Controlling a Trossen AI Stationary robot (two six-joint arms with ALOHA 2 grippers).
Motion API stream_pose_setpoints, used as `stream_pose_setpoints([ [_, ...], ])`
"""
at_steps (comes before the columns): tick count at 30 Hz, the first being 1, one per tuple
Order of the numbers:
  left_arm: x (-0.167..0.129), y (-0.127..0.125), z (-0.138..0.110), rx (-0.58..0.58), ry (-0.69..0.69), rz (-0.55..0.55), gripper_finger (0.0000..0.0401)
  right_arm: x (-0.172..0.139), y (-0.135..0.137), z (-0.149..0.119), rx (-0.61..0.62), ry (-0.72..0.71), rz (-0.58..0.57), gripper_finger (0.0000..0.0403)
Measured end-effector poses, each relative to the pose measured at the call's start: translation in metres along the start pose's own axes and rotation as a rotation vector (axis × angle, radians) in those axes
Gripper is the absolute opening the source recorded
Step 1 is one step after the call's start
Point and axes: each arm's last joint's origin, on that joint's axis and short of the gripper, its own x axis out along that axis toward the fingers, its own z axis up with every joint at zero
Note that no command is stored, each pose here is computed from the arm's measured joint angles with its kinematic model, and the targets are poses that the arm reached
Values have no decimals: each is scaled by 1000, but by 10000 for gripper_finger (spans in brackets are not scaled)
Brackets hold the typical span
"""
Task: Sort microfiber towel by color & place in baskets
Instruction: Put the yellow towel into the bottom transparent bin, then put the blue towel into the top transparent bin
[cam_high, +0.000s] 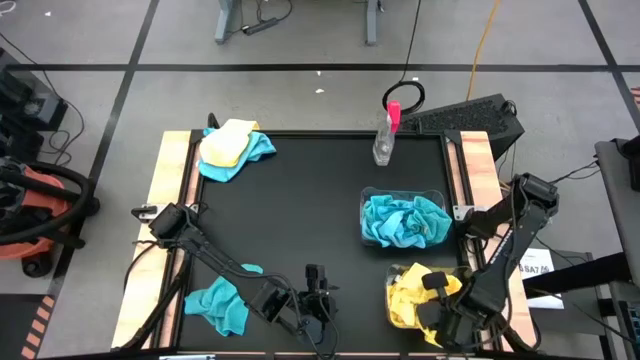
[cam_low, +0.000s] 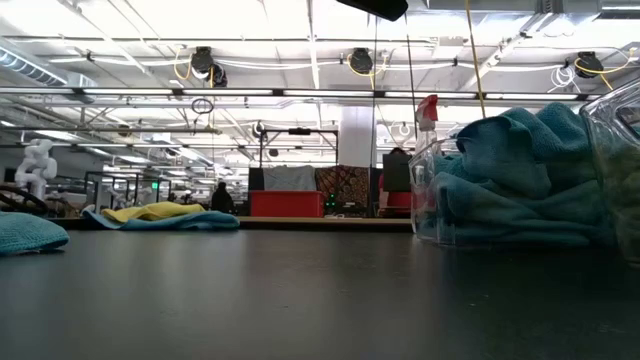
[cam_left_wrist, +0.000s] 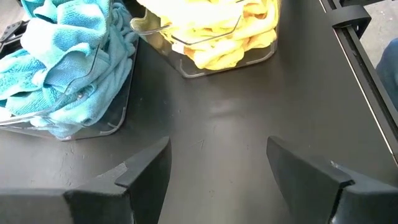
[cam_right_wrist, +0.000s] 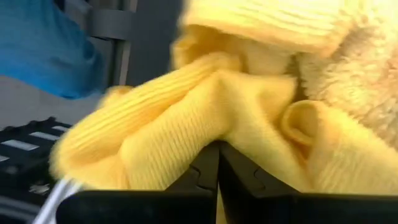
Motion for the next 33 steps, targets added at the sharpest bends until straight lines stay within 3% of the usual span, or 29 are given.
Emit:
stream_pose_setpoints([
  [7,0,0,0,1,1,-1,270,-33,18,4,-32,-51,31,2],
  [16,0,1,-3,19,23,18,270,-62,24,0,-76,-149,-100,2],
  [25,-3,18,-13,112,101,296,270,-77,22,7,-164,-354,-277,2],
  [33,0,74,-30,108,325,521,270,-82,18,14,-178,-563,-474,2],
])
